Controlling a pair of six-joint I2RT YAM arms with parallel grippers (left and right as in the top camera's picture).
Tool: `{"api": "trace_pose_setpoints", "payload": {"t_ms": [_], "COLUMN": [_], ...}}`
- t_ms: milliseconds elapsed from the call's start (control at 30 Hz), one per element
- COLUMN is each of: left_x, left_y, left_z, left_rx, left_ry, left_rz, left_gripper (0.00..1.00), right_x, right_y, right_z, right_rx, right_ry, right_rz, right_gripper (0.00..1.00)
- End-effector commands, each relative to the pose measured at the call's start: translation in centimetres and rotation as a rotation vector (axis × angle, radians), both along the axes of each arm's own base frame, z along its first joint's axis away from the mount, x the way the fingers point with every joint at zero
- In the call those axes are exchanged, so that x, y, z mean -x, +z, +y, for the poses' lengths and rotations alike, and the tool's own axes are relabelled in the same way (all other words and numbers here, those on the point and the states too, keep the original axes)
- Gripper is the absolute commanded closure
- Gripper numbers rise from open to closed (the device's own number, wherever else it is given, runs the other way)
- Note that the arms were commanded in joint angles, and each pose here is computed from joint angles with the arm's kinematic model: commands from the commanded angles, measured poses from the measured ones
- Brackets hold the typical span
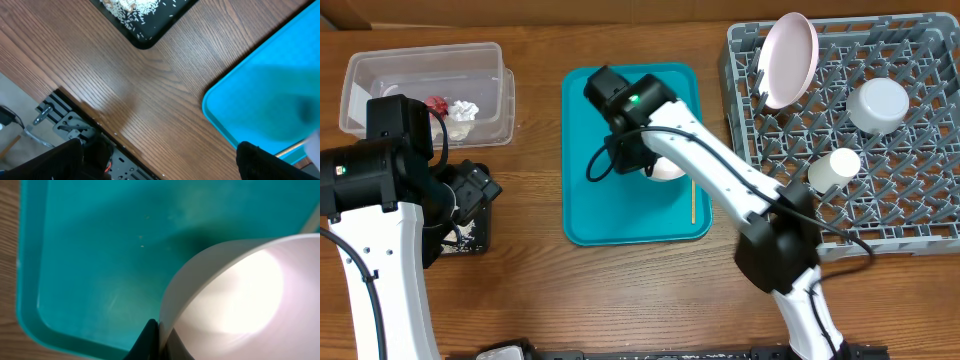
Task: Sort waste into correct bins and load items into the dishwasher
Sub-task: 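Lift the pink saucer and carry it right to the rack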
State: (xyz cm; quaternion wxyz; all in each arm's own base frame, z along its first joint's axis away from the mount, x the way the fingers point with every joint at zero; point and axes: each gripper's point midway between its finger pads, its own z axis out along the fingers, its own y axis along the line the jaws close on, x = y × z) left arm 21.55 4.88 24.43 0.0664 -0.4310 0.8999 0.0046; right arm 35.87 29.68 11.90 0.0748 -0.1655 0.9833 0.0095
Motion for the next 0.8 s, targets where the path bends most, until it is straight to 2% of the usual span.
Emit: {"api": "trace_pose_setpoints", "payload": {"t_ms": [0,167,467,633,767], "left_x": [0.0,0.0,0.0,0.0,0.0], "left_y": [-0.1,-0.1,-0.1,-0.1,-0.1], "left_z": [0.3,0.3,0.3,0.3,0.3], "left_rx": [-0.015,-0.015,-0.015,-0.015,-0.015], "left_ry": [0.007,0.007,0.007,0.007,0.007], "left_rz": [0.008,0.008,0.008,0.008,0.008], "left_gripper": [0.0,0.0,0.0,0.0,0.0], "right_x": [-0.8,0.6,1.4,2.2,2.8], "right_y": [9.4,14.0,18.6,20.0,19.9], "right_z": [-3.3,-9.6,-21.0,-28.3,-32.3], "right_rx": [-0.007,0.096,0.091,0.103,0.031], "right_ry": [-0.113,-0.241,-0.495,-0.671,-0.784], "right_rz": [-0.24,-0.32,-0.337,-0.359,-0.335], "right_gripper": [0.96,0.96,0.96,0.96,0.96]}}
